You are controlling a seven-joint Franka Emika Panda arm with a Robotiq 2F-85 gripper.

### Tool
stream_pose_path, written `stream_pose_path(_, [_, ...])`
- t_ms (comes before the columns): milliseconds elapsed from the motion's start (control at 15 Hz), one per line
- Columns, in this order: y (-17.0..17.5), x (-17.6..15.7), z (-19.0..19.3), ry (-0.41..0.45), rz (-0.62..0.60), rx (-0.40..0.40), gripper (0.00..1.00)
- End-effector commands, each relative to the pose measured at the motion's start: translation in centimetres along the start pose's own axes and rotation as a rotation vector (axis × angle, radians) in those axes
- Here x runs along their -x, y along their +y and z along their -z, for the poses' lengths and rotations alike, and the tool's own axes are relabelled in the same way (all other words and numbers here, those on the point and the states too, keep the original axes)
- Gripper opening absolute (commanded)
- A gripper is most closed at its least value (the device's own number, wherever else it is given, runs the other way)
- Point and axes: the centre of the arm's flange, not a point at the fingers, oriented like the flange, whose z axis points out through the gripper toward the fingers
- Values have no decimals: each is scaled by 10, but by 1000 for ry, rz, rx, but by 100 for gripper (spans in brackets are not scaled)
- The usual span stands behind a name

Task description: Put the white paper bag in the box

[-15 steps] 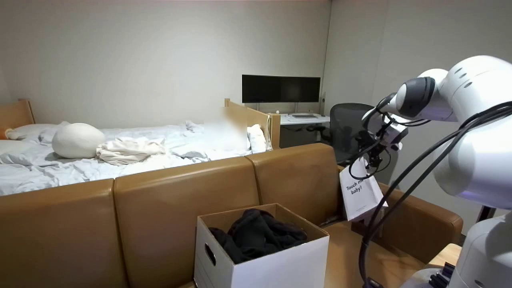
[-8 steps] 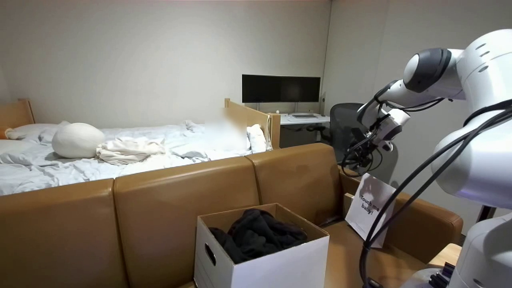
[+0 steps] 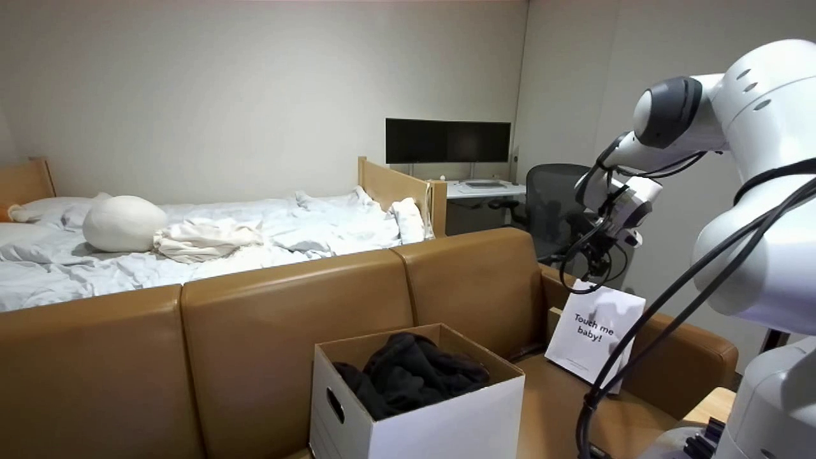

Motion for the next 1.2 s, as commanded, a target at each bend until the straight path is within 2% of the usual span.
stream_pose_path(0, [0,-38,54,165,25,-35,100])
stream_pose_path(67, [0,-50,69,218,41,-35,100])
stream_pose_path(133, [-1,-60,80,273,44,-69,100])
stream_pose_path(267, [-7,-77,81,386,58,-60,100])
stream_pose_path(400, [-13,-92,63,480,62,14,100])
stream_pose_path(467, [-14,-93,53,475,36,89,100])
stream_pose_path(533, [-12,-91,42,445,21,154,100])
stream_pose_path(667, [-10,-77,22,328,-50,213,100])
stream_pose_path(867, [-22,-66,20,184,-163,259,100])
stream_pose_path(1133, [-34,-83,35,76,-337,297,100])
